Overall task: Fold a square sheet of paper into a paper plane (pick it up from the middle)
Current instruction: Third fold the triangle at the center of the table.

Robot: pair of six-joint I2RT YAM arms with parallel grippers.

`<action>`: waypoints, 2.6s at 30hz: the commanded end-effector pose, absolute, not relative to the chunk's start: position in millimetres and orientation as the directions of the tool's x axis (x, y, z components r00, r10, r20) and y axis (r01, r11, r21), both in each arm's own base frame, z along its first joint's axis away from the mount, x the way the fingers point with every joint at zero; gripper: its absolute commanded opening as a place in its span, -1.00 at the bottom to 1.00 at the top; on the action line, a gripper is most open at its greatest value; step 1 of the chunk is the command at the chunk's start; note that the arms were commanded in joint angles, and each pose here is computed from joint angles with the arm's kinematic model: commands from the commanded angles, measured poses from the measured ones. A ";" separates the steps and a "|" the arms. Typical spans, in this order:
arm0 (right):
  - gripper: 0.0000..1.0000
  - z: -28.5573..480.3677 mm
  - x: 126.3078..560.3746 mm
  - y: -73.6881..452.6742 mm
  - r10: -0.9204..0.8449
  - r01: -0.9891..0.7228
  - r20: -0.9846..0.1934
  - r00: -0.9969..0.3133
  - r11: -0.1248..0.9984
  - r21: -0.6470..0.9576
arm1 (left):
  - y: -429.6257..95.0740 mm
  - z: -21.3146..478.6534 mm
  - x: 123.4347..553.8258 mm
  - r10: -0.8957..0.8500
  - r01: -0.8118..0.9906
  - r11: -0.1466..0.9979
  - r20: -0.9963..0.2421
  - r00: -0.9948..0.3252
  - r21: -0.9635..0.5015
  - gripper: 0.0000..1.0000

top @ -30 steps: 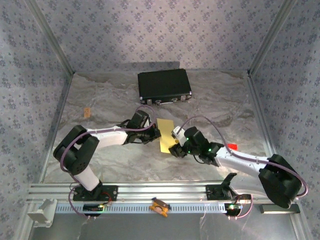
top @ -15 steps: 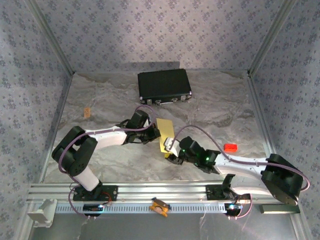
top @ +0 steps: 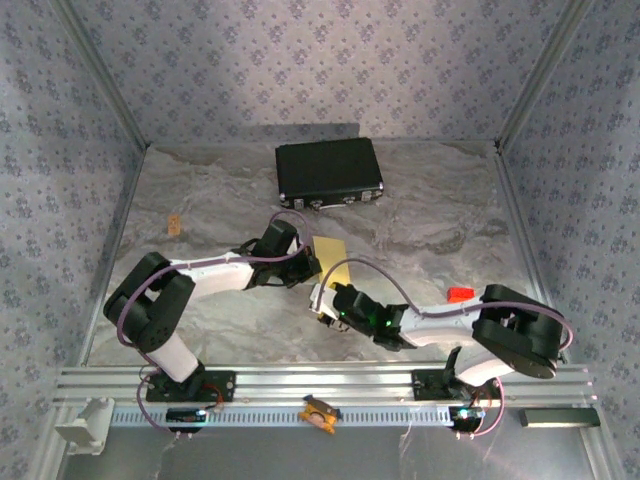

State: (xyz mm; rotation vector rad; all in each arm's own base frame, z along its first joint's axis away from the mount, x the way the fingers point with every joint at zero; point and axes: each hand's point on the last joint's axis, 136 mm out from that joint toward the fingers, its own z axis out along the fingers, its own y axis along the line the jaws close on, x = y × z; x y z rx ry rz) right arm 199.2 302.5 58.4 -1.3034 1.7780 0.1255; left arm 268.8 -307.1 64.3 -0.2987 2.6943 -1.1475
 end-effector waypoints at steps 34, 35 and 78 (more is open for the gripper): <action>-1.00 79.1 199.9 289.9 -0.572 -0.832 -0.774 -0.270 0.543 -0.111 | -287.3 64.6 272.9 -0.273 -0.110 0.750 -0.153 -0.950 -0.652 -0.20; -1.00 79.7 197.7 290.6 -0.550 -0.837 -0.773 -0.316 0.545 -0.046 | -283.1 66.5 273.5 -0.273 -0.108 0.763 -0.166 -0.948 -0.637 -0.10; -1.00 62.3 203.4 308.6 -0.395 -0.644 -0.512 -0.763 0.525 0.556 | -318.1 9.1 317.2 -0.067 -0.014 0.801 -0.066 -0.996 -0.598 -0.68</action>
